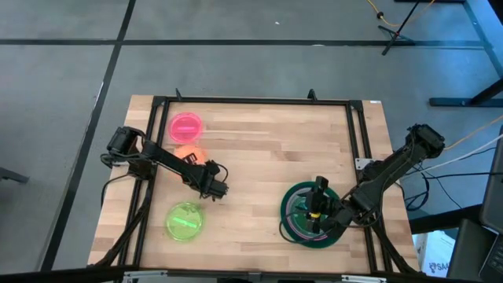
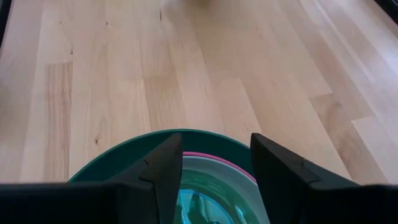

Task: Stack plastic plates
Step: Stack the orange plate on the light blue plate

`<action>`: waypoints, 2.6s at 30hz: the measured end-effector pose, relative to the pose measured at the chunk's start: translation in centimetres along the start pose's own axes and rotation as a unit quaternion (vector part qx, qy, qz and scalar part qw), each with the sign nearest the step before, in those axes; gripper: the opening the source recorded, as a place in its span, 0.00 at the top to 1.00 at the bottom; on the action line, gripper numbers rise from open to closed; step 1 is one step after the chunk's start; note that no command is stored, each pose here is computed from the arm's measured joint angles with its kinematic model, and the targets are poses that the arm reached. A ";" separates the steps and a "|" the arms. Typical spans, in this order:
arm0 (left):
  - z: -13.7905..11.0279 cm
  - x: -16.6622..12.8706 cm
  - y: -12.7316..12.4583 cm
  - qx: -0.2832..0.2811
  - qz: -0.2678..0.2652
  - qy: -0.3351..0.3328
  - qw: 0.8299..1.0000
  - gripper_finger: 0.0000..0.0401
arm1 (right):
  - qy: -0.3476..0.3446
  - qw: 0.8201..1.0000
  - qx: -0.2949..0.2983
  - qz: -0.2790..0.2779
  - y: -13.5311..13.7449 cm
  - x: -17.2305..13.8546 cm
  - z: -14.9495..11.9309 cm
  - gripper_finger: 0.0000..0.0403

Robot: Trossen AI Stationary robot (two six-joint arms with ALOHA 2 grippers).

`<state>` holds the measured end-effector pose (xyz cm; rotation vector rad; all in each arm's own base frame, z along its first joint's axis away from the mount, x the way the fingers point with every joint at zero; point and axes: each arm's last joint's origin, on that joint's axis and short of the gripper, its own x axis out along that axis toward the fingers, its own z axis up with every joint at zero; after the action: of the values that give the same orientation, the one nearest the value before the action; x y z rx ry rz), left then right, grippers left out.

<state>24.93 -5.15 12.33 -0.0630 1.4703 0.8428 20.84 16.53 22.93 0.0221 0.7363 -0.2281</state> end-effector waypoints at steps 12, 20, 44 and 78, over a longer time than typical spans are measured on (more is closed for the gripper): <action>-0.1 -6.0 -3.5 0.139 -0.026 -0.142 0.980 0.99 | -0.012 1.000 -0.010 -0.011 0.0 0.0 0.1 0.55; -0.2 -8.8 -6.6 0.258 -0.090 -0.264 0.925 1.00 | -0.051 0.993 -0.099 0.028 1.9 1.5 0.8 0.55; -0.3 -11.8 -9.5 0.358 -0.174 -0.403 0.825 1.00 | -0.091 0.967 -0.223 0.079 1.6 10.5 3.1 0.55; -3.0 -14.3 -8.6 0.334 -0.214 -0.406 0.823 0.74 | 0.018 0.941 -0.333 0.063 4.7 6.6 6.1 0.99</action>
<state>28.74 -19.39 20.60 0.4355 0.7968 -0.0839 30.65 19.17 22.78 -0.5707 0.8166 0.1525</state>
